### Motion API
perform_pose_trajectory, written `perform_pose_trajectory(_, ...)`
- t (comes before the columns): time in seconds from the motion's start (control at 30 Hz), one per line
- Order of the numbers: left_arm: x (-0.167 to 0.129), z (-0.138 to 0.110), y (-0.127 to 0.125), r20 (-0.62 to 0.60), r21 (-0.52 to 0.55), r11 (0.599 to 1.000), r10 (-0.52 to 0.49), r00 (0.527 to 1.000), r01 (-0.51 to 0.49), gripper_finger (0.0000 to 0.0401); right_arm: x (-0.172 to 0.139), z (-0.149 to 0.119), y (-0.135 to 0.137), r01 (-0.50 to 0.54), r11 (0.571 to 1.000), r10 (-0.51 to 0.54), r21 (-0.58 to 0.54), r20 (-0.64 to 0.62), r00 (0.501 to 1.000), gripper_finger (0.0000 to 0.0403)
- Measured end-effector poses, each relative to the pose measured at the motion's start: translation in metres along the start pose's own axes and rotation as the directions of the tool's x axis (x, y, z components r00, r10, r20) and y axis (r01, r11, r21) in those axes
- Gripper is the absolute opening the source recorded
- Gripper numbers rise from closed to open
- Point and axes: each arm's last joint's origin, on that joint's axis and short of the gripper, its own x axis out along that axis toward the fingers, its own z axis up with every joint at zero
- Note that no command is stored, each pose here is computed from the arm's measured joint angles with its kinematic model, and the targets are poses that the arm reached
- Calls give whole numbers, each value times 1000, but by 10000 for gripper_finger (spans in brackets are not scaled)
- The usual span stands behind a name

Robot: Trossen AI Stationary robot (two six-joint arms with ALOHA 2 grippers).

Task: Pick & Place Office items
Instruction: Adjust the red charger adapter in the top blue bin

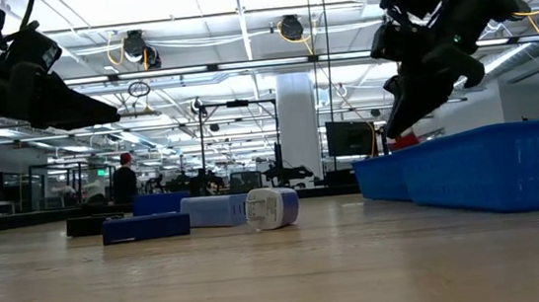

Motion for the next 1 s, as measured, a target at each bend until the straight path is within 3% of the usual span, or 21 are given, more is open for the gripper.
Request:
perform_pose_trajectory(0.47, 0, 0, 0, 0, 0, 1000, 0, 1000, 0, 328, -6, -31, -3, 22, 997, -36, 79, 174, 984, 0)
perform_pose_trajectory(0.77, 0, 0, 0, 0, 0, 1000, -1, 1000, 1, 313, -9, -53, -2, 17, 990, -43, 137, 190, 981, 0)
perform_pose_trajectory(1.0, 0, 0, 0, 0, 0, 1000, -1, 1000, 1, 301, -10, -65, 2, -29, 992, -13, 120, 340, 940, 0)
